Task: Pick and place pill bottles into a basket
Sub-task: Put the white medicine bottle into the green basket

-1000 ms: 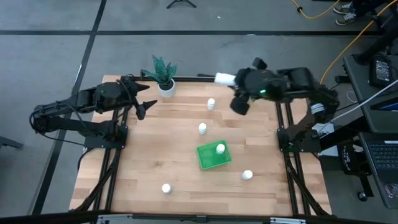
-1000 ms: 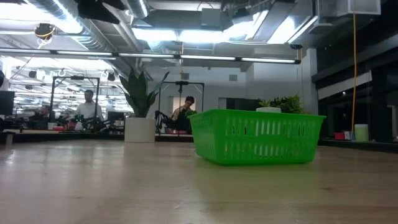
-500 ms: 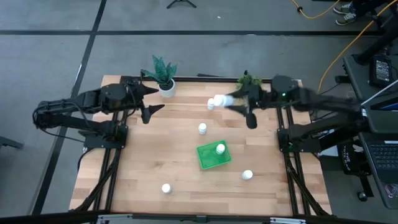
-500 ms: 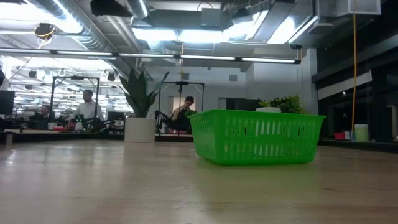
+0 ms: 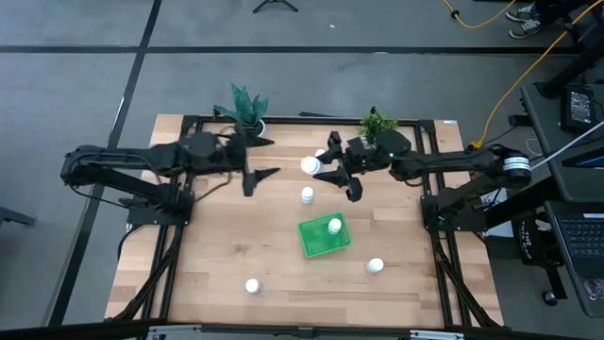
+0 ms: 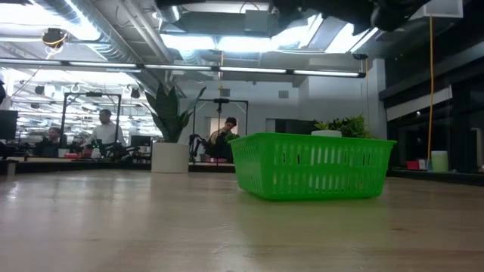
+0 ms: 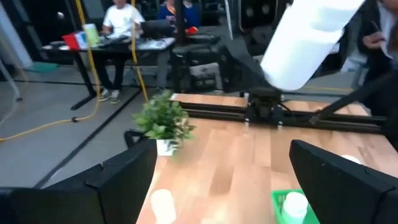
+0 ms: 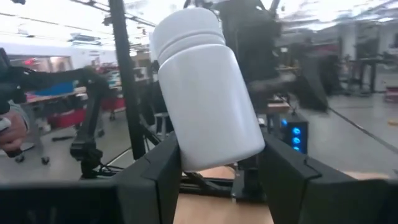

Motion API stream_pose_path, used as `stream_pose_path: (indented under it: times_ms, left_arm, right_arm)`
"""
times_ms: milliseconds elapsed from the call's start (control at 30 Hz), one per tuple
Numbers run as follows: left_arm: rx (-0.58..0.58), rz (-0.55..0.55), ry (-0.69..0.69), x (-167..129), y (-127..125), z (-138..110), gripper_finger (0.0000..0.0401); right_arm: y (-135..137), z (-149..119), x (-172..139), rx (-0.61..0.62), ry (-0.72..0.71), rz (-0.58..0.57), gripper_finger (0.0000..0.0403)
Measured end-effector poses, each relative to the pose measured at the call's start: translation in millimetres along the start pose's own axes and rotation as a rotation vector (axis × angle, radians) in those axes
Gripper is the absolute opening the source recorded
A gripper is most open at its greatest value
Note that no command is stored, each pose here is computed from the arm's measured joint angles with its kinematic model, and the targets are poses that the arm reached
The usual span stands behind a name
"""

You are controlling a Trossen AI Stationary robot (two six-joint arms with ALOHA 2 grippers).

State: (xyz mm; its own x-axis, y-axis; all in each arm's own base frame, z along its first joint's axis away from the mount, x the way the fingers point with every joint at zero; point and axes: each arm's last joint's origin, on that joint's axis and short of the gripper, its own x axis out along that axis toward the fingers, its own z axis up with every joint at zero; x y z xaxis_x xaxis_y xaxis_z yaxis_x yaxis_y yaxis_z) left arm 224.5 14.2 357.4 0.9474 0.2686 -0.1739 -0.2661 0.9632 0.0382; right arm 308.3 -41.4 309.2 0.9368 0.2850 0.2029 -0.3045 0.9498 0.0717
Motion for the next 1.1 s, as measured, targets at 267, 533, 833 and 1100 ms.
stream_pose_path:
  times_ms: [267,533,833,1100]
  left_arm:
    - [-0.011,-0.037,-0.103,29,-14,6,0.0367]
    - [-0.014,-0.054,-0.139,32,-20,21,0.0368]
    - [-0.025,-0.060,-0.123,44,-24,24,0.0368]
    - [-0.058,-0.046,-0.063,45,-24,18,0.0368]
  right_arm:
    - [-16,2,11,-0.046,-0.028,0.049,0.0174]
    - [-33,2,3,-0.062,-0.017,0.016,0.0174]
    - [-47,-19,9,-0.022,-0.028,0.022,0.0174]
    - [-50,-29,12,0.014,-0.008,0.041,0.0174]
